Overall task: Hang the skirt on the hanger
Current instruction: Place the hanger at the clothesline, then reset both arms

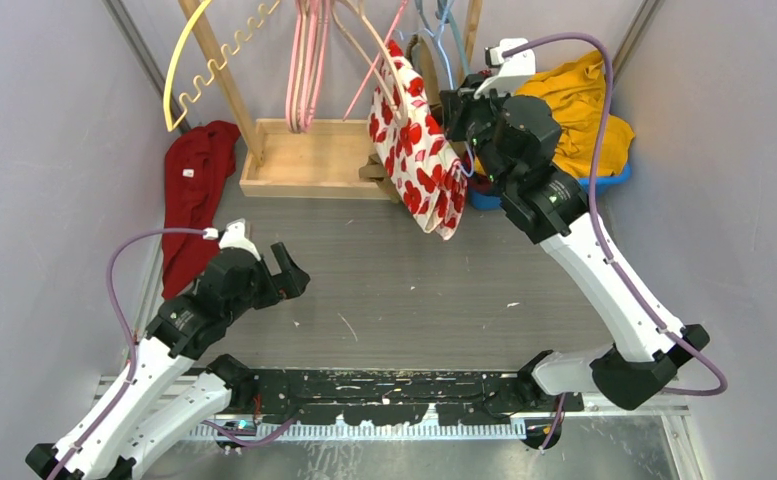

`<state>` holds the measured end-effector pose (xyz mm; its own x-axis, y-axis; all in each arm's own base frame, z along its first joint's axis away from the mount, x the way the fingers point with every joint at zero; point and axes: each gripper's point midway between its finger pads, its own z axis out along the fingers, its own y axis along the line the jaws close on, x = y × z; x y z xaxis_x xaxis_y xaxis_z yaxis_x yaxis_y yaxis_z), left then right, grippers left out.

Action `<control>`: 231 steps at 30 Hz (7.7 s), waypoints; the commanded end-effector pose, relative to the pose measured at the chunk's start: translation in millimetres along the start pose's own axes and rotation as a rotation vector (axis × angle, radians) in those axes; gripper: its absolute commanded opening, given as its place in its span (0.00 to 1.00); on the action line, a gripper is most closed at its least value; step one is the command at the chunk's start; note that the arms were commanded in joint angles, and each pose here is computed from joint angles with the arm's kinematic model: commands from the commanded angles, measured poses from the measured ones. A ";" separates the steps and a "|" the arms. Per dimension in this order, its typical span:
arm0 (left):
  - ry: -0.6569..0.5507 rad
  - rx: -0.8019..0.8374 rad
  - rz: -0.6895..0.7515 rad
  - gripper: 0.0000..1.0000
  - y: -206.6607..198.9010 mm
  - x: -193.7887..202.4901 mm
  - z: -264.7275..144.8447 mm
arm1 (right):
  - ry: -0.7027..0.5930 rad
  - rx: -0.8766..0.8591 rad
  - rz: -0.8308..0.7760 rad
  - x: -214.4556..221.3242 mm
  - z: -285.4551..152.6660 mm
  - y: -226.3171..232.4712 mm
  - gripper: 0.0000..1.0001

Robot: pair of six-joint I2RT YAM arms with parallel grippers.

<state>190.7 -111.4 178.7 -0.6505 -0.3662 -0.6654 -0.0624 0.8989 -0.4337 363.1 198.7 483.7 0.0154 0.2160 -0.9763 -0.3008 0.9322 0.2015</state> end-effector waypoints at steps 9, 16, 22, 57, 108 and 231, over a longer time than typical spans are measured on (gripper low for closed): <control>-0.039 0.034 -0.009 0.99 -9.1 -10.9 -0.6 | -0.184 0.020 0.033 -72.7 26.8 7.7 0.01; -0.040 0.031 -0.001 0.99 -10.8 -14.2 -1.2 | -0.190 0.045 0.064 -73.2 46.2 -0.2 0.01; -0.049 0.023 0.007 0.99 -9.8 -17.3 -3.5 | -0.166 0.043 0.073 -64.4 66.3 -0.5 0.01; -0.054 -0.019 0.006 0.99 0.8 -13.8 -0.8 | 0.014 -0.241 -0.036 2.9 111.3 93.7 0.01; -0.036 -0.039 0.021 0.99 -2.1 -10.2 25.9 | 0.193 -0.074 0.102 135.1 -18.1 -11.1 1.00; -0.508 -0.323 0.408 0.99 145.1 -101.4 184.3 | 0.181 0.748 -0.093 348.4 -93.3 -316.2 1.00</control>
<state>380.0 9.7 54.0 -0.3180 0.0289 -0.9477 -0.1472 0.9859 0.0795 362.5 -48.4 51.0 -0.2413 0.1267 -0.9621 0.4198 0.9075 0.0142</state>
